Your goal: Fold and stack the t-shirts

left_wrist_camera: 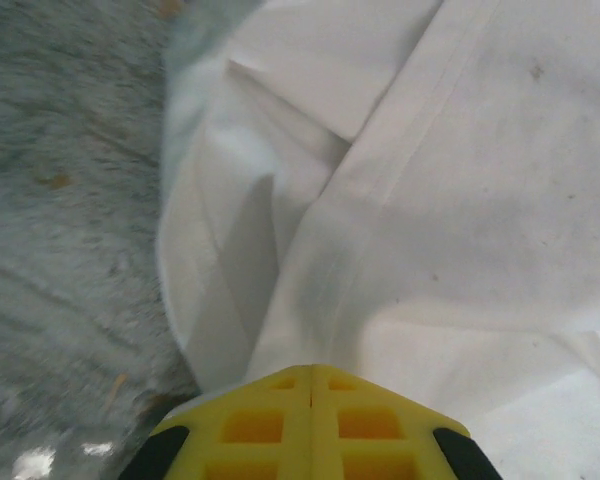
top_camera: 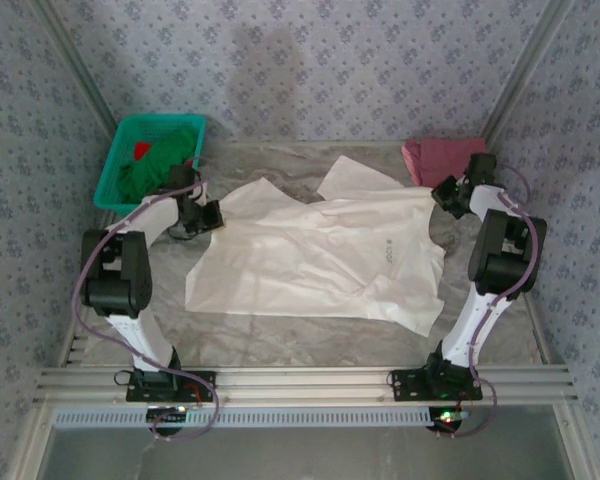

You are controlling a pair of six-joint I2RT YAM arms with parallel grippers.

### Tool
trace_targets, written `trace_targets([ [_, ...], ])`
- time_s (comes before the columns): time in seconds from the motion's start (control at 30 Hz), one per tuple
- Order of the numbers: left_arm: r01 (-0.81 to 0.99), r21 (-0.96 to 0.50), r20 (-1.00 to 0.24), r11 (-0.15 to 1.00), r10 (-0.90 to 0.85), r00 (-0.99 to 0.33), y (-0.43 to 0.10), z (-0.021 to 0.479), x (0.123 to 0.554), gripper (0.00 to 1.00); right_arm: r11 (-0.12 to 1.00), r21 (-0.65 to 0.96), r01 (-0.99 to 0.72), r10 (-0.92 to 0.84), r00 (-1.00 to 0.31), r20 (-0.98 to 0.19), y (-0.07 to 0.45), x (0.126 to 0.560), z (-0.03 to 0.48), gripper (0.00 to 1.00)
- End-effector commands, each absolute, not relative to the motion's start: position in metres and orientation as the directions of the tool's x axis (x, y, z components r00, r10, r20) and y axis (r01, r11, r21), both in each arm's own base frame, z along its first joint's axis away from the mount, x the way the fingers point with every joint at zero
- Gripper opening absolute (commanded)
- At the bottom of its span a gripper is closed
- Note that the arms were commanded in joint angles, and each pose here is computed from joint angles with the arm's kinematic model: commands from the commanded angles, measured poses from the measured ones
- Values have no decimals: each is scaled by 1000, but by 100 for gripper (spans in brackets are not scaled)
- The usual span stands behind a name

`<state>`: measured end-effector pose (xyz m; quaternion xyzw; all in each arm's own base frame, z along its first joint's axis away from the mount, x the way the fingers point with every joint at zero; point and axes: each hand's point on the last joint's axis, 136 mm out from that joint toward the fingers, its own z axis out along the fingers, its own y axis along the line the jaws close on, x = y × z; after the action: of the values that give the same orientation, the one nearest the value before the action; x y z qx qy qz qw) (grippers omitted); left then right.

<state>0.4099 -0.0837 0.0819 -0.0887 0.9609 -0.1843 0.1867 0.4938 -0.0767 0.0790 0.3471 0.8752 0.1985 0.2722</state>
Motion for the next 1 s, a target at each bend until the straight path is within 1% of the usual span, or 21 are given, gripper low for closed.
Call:
trace_targets([
  [0.0,-172,-335,-331,926,-287,-899,-52,95,393,0,652,523,549,751,-562,-347,-97,490,87,0],
  [0.2,-235,-336,-278,912,-335,-900,-31,81,378,0,650,526,549,754,-555,-352,-100,493,88,0],
  [0.27,-223,-338,-286,915,-325,-902,-31,81,377,0,651,533,541,752,-559,-350,-98,494,88,0],
  [0.33,-166,-405,-297,899,-301,-906,-45,88,382,0,649,564,510,744,-579,-333,-88,499,88,0],
  [0.37,-137,-433,-300,891,-286,-910,-54,92,385,3,650,570,502,739,-593,-320,-82,500,86,0],
  [0.4,-111,-430,-311,896,-262,-914,-63,96,388,10,658,569,493,729,-607,-318,-75,501,85,0],
  [0.47,-38,-371,-347,928,-176,-921,-80,106,396,20,673,570,471,709,-631,-316,-62,502,84,0],
  [0.53,29,-337,-377,941,-107,-920,-101,117,407,25,675,581,454,700,-642,-312,-51,503,85,0],
  [0.6,77,-340,-423,937,-79,-903,-120,131,425,37,682,583,441,690,-653,-314,-43,505,88,0],
  [0.7,137,-303,-483,943,-28,-875,-141,146,455,46,687,584,433,684,-656,-319,-38,505,92,0],
  [0.77,168,-289,-497,942,2,-868,-154,142,479,61,687,589,426,682,-658,-320,-36,505,95,0],
  [0.83,174,-276,-469,945,26,-883,-161,126,502,62,689,587,425,681,-656,-324,-35,504,97,0],
  [0.9,156,-249,-403,956,44,-914,-162,104,518,65,690,587,424,680,-658,-324,-34,503,98,0],
  [0.97,159,-248,-392,955,51,-919,-166,92,533,66,690,588,423,678,-661,-320,-33,503,98,0],
])
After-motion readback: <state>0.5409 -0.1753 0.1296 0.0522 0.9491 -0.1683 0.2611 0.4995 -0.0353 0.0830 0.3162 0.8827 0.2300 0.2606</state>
